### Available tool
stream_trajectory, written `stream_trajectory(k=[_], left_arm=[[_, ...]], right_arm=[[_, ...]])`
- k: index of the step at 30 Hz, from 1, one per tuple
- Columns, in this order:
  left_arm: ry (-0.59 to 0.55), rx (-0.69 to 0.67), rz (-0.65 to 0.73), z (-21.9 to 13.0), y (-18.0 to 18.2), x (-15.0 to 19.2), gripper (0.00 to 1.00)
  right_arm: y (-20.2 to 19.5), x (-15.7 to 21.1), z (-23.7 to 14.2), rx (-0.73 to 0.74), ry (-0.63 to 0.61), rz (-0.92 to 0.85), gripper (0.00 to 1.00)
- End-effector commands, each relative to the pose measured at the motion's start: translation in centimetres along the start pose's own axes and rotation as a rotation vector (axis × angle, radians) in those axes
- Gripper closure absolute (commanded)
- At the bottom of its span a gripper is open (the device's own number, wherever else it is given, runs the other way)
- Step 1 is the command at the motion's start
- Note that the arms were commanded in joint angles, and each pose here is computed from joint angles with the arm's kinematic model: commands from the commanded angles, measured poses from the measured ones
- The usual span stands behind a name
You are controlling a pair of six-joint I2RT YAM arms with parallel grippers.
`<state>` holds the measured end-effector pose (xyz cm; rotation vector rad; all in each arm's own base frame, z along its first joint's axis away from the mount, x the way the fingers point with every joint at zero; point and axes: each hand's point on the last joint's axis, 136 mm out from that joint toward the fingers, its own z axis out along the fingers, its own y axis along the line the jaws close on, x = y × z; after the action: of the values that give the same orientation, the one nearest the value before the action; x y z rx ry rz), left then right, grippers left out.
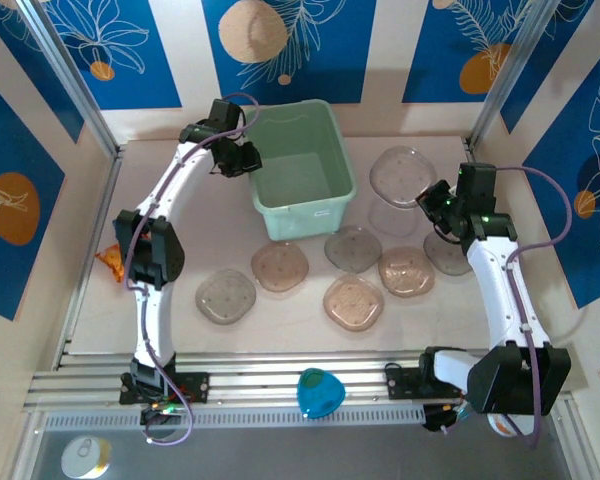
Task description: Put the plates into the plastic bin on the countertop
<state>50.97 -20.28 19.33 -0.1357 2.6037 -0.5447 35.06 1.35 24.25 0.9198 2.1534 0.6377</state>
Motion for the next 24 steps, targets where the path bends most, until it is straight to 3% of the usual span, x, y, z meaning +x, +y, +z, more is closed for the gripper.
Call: stream_trajectory(k=[1, 16, 24], left_arm=[[0.034, 0.045, 0.074, 0.1, -1.6, 0.6, 0.77], [0.052, 0.106, 0.127, 0.3, -3.6, 1.4, 0.79], [0.063, 0.058, 0.073, 0.4, -2.8, 2.1, 0.77]], right_arm=[[0.2, 0.0, -1.0, -0.002, -0.002, 0.046, 1.00], [3.0, -0.9, -2.2, -0.055, -0.039, 0.124, 1.00], [3.9, -0.6, -2.1, -0.037, -0.041, 0.209, 1.00]])
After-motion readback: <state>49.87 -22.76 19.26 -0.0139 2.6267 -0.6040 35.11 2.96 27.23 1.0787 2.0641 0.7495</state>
